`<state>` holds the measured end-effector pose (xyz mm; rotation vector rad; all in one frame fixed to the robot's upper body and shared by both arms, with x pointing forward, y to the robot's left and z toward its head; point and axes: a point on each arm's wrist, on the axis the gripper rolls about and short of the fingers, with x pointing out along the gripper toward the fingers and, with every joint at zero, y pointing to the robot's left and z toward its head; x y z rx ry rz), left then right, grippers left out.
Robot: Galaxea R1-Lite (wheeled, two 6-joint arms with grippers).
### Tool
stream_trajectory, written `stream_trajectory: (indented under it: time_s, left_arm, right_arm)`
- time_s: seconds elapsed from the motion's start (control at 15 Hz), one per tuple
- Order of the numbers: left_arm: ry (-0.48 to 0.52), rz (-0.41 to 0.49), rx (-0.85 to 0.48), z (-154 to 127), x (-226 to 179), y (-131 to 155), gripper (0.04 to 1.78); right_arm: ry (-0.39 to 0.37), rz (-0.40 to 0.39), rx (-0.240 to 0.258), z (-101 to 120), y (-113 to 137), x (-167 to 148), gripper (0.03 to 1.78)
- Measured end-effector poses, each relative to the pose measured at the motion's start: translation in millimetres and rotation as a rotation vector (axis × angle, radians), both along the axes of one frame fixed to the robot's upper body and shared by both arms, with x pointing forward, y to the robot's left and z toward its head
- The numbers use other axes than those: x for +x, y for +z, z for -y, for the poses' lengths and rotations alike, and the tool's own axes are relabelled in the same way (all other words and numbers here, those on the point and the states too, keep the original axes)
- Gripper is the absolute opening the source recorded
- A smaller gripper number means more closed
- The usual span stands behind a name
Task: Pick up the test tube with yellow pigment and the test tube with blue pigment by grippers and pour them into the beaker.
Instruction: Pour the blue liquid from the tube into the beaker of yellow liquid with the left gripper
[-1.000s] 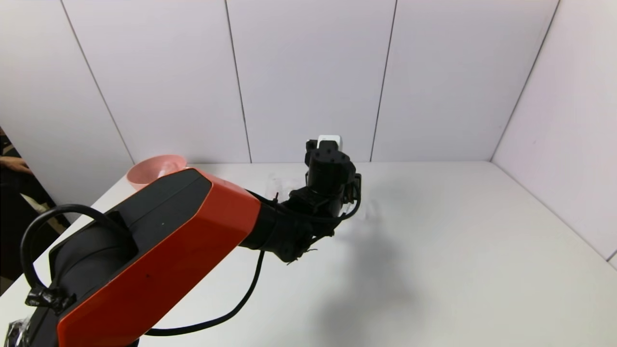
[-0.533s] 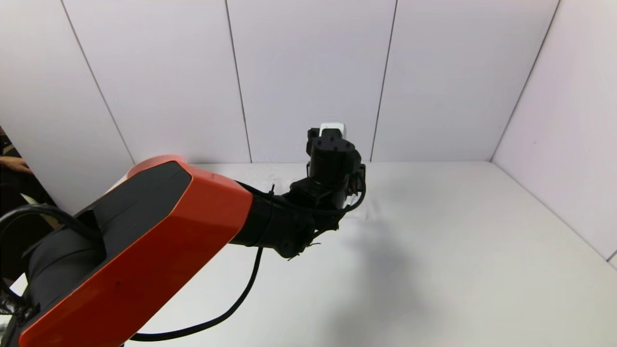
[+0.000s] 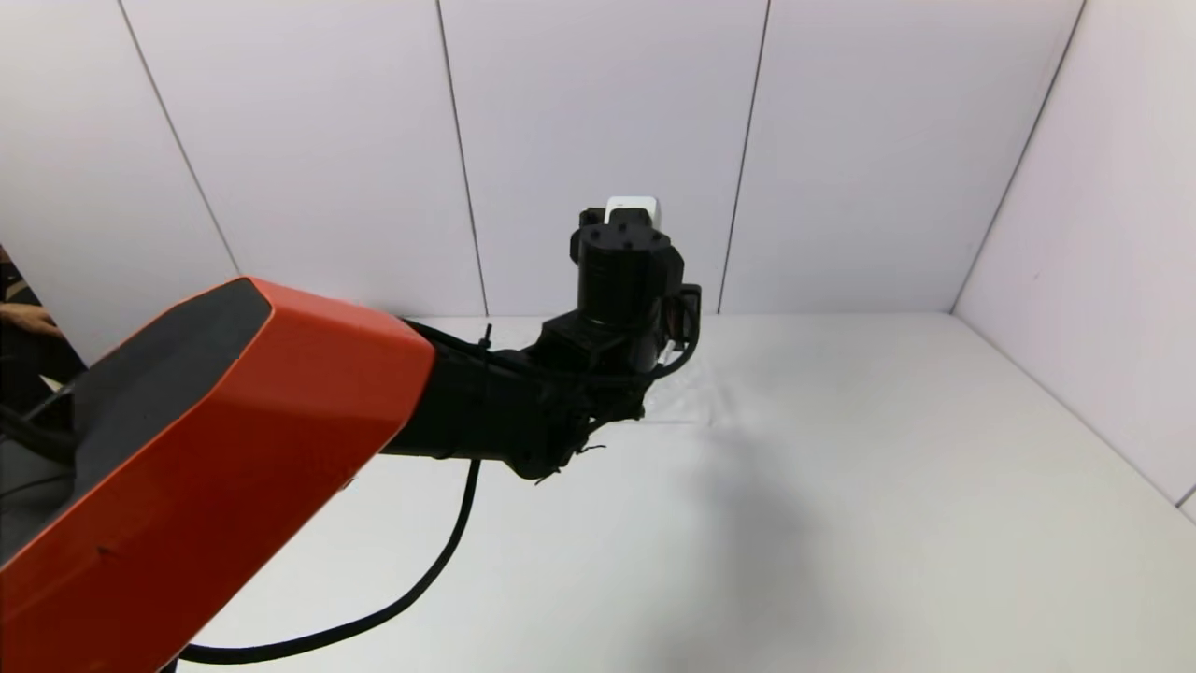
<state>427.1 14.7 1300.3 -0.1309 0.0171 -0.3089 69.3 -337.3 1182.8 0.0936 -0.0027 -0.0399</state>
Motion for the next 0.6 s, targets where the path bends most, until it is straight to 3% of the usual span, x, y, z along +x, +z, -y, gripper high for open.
stream_trajectory:
  time_s: [0.6]
  left_arm:
    - [0.158,0.05,0.017,-107.9,5.4,74.8,0.45]
  right_arm:
    - [0.0,0.0,0.001,0.0,0.0,0.0,1.71]
